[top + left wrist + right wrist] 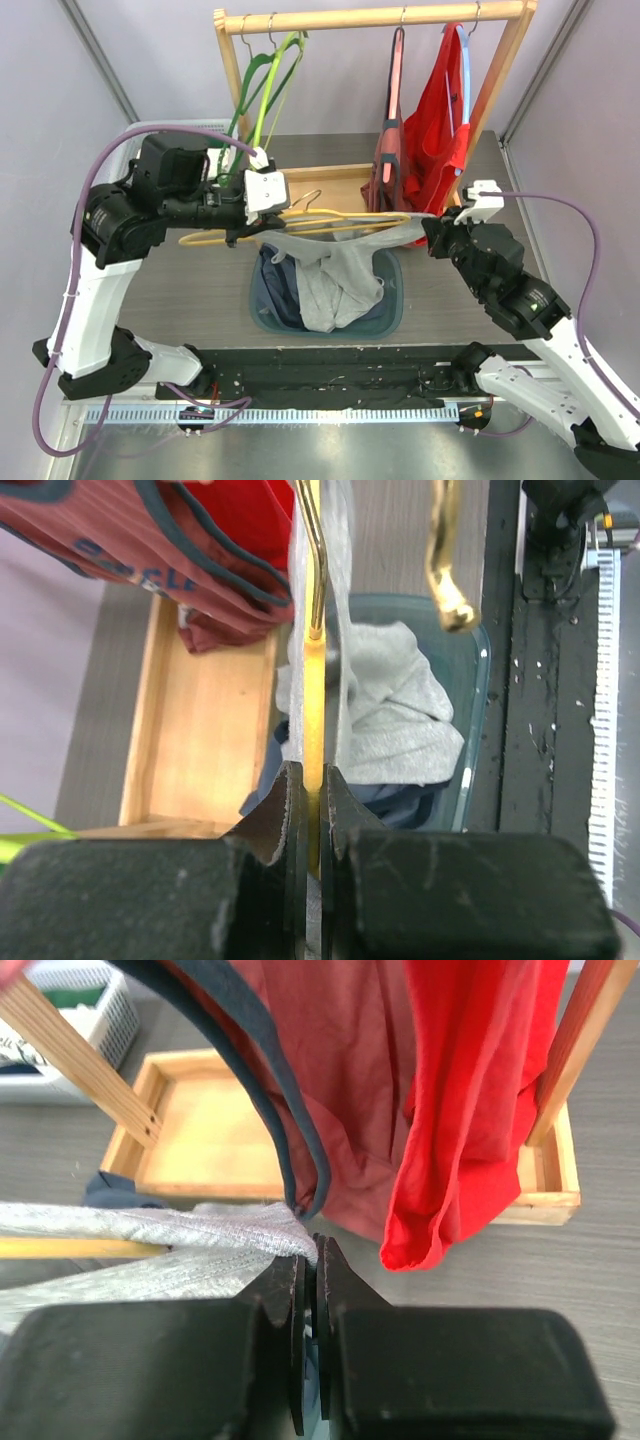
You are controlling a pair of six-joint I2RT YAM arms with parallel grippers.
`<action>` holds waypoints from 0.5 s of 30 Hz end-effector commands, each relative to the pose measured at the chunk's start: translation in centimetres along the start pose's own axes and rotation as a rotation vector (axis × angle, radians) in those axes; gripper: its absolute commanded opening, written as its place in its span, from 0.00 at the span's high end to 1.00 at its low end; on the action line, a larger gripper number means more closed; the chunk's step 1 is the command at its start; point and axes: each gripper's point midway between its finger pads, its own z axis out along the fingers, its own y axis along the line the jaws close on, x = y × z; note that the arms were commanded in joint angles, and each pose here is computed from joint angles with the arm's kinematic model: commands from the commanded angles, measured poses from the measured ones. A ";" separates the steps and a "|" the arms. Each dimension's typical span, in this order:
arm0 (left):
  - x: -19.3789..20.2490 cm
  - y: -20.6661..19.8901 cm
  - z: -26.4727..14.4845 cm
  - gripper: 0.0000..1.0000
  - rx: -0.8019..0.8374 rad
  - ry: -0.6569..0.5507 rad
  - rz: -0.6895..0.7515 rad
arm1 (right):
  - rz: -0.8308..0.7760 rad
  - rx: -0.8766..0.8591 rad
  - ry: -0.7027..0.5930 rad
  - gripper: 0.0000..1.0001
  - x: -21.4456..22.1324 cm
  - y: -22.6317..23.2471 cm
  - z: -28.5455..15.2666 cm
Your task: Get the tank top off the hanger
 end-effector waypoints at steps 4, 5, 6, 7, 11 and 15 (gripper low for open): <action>-0.8 -1.7 -1.9 1.00 0.035 -0.022 -0.015 | -0.045 -0.115 0.024 0.96 0.0 1.9 -0.2; -0.6 -1.7 -1.6 1.00 0.040 -0.014 -0.018 | -0.046 -0.167 0.004 0.92 -0.6 2.7 -0.7; -0.3 -1.6 -1.3 1.00 0.047 -0.005 -0.021 | -0.077 -0.245 0.000 0.74 -0.9 3.9 -1.2; 0.0 -1.5 -0.9 1.00 0.050 0.006 -0.025 | -0.091 -0.292 -0.006 0.64 -1.2 4.6 -1.7; -0.2 -1.2 -0.1 1.00 0.069 0.001 -0.034 | -0.181 -0.528 -0.018 0.31 -2.2 7.7 -4.8; -0.6 -1.0 0.4 1.00 0.077 -0.007 -0.045 | -0.259 -0.738 -0.007 0.28 -3.1 10.1 -8.4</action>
